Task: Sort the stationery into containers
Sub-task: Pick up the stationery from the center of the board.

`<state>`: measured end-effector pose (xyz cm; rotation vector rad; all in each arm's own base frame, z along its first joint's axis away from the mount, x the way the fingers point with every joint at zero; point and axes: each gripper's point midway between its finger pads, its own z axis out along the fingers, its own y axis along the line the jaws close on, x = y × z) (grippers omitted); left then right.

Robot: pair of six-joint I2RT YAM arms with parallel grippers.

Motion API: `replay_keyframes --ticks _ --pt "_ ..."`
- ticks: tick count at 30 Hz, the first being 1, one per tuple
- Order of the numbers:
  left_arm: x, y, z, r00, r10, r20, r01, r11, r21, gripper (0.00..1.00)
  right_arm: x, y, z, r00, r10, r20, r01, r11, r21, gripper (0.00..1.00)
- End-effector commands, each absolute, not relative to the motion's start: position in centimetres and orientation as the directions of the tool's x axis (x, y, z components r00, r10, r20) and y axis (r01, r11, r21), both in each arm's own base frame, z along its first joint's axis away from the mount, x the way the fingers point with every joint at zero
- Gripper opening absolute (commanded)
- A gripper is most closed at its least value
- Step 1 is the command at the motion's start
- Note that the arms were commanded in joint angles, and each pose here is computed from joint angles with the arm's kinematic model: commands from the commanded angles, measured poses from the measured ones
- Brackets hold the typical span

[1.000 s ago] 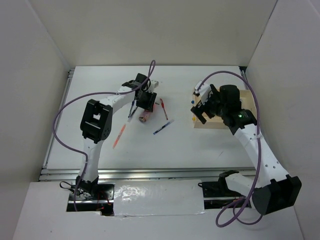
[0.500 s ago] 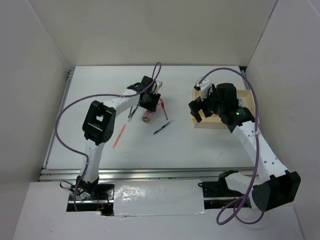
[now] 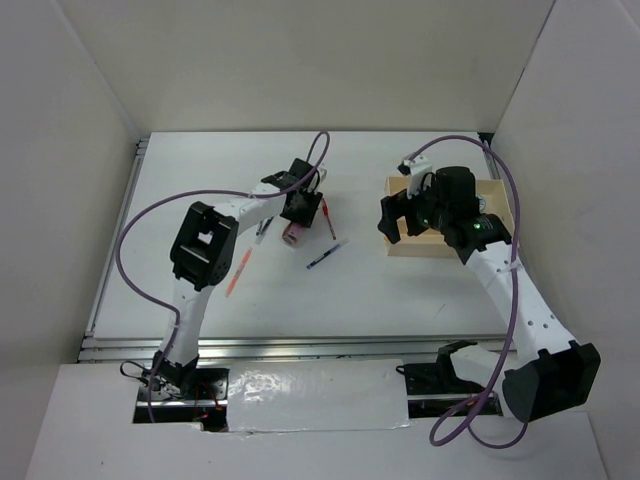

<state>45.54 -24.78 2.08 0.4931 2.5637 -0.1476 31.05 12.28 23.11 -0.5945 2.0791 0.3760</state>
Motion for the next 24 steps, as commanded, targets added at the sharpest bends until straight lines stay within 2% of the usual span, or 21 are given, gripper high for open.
replay_keyframes --ticks 1,2,3,4,7,8,9,10,11,12,14,16,20,24 --pt "39.7 -22.5 -2.5 -0.903 0.325 -0.281 0.36 0.929 -0.083 0.32 31.0 12.6 25.3 -0.441 -0.22 -0.87 -0.549 0.833 0.067 1.0" --pt "40.2 -23.4 -1.1 -0.9 0.295 -0.321 0.356 0.922 -0.15 0.19 30.8 12.8 25.3 -0.44 -0.219 -0.871 -0.556 0.828 0.073 1.0" --pt "40.4 -24.0 0.2 -0.9 0.263 -0.348 0.351 0.91 -0.22 0.16 30.6 12.9 25.4 -0.431 -0.224 -0.874 -0.565 0.822 0.068 1.0" --pt "40.3 -24.6 3.2 -0.909 0.189 -0.371 0.33 0.87 -0.366 0.15 30.5 13.1 25.5 -0.415 -0.236 -0.879 -0.581 0.812 0.057 1.0" --pt "42.0 -24.6 9.9 -0.899 0.047 -0.435 0.31 0.771 -0.557 0.12 30.2 13.3 25.7 -0.336 -0.315 -0.888 -0.627 0.778 -0.038 1.0" --pt "41.2 -25.6 12.0 -0.911 0.029 -0.41 0.314 0.693 -0.649 0.09 29.9 13.9 25.9 -0.265 -0.378 -0.887 -0.671 0.733 -0.112 1.0" --pt "41.2 -25.5 14.2 -0.906 0.007 -0.423 0.324 0.654 -0.683 0.09 29.9 14.1 26.2 -0.222 -0.411 -0.884 -0.684 0.712 -0.159 1.0" --pt "40.8 -25.8 15.5 -0.91 -0.007 -0.414 0.322 0.616 -0.719 0.09 29.6 15.1 26.3 -0.122 -0.487 -0.865 -0.726 0.638 -0.257 1.0" --pt "39.5 -26.6 17.7 -0.911 0.011 -0.413 0.353 0.538 -0.765 0.08 29.3 15.6 26.4 -0.062 -0.524 -0.849 -0.741 0.594 -0.313 1.0" --pt "38.7 -27.0 18.3 -0.914 0.021 -0.406 0.361 0.499 -0.788 0.08 29.3 15.9 26.5 -0.019 -0.561 -0.827 -0.737 0.567 -0.368 1.0" --pt "35.4 -28.2 19.1 -0.941 0.063 -0.332 0.329 0.395 -0.858 0.08 28.4 17.8 26.2 0.126 -0.634 -0.763 -0.766 0.426 -0.481 0.99" --pt "34.1 -29.1 20.0 -0.947 0.065 -0.315 0.318 0.323 -0.891 0.08 27.9 19.0 26.1 0.255 -0.671 -0.696 -0.752 0.314 -0.579 0.99" --pt "30.5 -30.4 21.2 -0.954 0.12 -0.275 0.294 0.204 -0.934 0.1 25.2 23.3 25.9 0.514 -0.641 -0.57 -0.691 0.085 -0.718 1.0" --pt "29.1 -31.4 22.5 -0.949 0.156 -0.273 0.298 0.162 -0.941 0.1 24.1 25.6 25.8 0.65 -0.591 -0.478 -0.608 -0.028 -0.793 1.0"
